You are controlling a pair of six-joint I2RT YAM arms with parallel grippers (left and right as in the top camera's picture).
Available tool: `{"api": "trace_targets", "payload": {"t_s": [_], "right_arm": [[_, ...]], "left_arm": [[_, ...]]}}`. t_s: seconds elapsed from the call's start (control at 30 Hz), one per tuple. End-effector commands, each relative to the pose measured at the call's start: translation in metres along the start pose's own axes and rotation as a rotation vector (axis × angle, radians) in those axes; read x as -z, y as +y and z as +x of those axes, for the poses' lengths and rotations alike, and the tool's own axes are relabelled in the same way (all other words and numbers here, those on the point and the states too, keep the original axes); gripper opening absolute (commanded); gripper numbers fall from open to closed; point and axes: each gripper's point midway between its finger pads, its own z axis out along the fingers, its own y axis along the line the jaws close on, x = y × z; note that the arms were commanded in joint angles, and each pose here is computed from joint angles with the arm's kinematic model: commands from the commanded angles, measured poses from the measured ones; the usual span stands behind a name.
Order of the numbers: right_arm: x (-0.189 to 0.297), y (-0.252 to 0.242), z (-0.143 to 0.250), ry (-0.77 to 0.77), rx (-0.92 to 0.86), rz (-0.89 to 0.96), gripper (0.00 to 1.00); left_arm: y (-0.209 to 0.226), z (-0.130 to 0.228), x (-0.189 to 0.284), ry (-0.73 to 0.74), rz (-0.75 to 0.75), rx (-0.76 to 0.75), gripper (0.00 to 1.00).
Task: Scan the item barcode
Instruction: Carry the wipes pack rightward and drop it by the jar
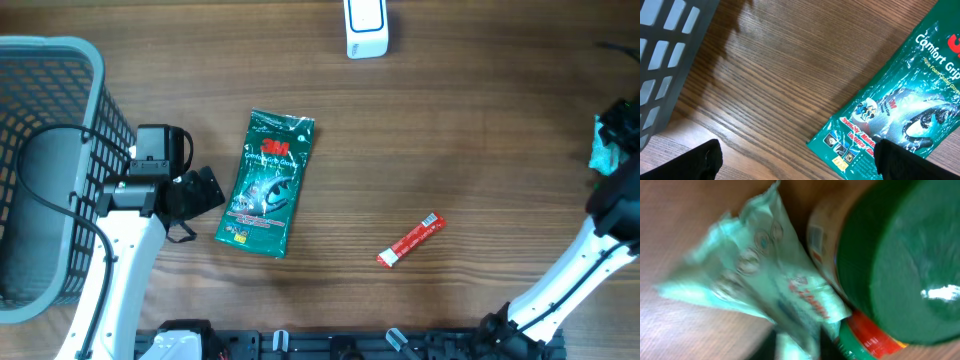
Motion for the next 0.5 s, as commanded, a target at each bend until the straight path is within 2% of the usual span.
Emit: {"api": "trace_targets", "payload": {"t_s": [0.0, 0.03, 0.1, 0.27, 0.47], "right_arm": [[0.027, -0.003, -0.005, -0.001, -0.073, -0.135, 0.87], [0.033, -0.001, -0.006, -0.001, -0.074, -0.160, 0.95], [0.052, 0.007, -0.009, -0.030, -0.067, -0.209, 0.99], [0.128, 0.052, -0.001, -0.128, 0.027, -0.427, 0.99], [0.205, 0.072, 0.056, -0.120, 0.001, -0.475, 1.00]], "left_arm": [[0.002, 0.001, 0.000, 0.001, 0.000, -0.014, 1.00], [0.002, 0.001, 0.000, 0.001, 0.000, -0.015, 1.00], [0.002, 0.001, 0.000, 0.001, 0.000, -0.014, 1.00], [0.002, 0.001, 0.000, 0.001, 0.000, -0.014, 1.00], [0.002, 0.001, 0.000, 0.001, 0.000, -0.014, 1.00]]}}
